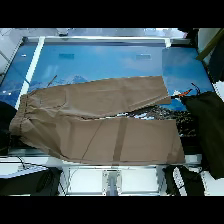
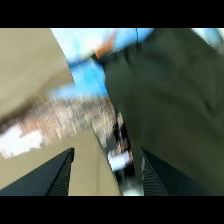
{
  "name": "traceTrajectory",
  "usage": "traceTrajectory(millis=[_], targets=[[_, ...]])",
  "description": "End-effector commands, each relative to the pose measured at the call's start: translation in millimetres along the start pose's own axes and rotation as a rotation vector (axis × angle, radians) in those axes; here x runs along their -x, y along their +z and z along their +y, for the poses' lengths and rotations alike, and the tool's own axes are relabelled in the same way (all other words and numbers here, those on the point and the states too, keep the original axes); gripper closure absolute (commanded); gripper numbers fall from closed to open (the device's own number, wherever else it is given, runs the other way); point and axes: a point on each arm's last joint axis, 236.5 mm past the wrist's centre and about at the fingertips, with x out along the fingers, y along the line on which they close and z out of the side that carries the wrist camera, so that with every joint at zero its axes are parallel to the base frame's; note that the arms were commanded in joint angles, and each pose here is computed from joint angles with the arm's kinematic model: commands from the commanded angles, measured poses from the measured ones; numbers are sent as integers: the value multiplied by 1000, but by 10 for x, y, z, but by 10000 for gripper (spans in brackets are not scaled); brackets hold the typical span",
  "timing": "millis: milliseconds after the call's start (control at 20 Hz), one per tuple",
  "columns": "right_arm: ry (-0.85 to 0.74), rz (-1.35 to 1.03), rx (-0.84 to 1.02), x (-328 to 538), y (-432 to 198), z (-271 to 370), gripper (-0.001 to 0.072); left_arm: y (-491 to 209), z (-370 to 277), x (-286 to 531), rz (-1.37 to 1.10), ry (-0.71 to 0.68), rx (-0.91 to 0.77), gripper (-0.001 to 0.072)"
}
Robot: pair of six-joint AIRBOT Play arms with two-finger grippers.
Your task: Fold the clothes and pants, and hang the long-sleeved shirts on hangers.
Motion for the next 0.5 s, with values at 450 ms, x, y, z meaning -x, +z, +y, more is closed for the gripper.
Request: traceTrajectory(millis=[450], targets=[[14,790,-177,-1218,-2087,-411,382,22,-147,136,-30,-8,-42,680]])
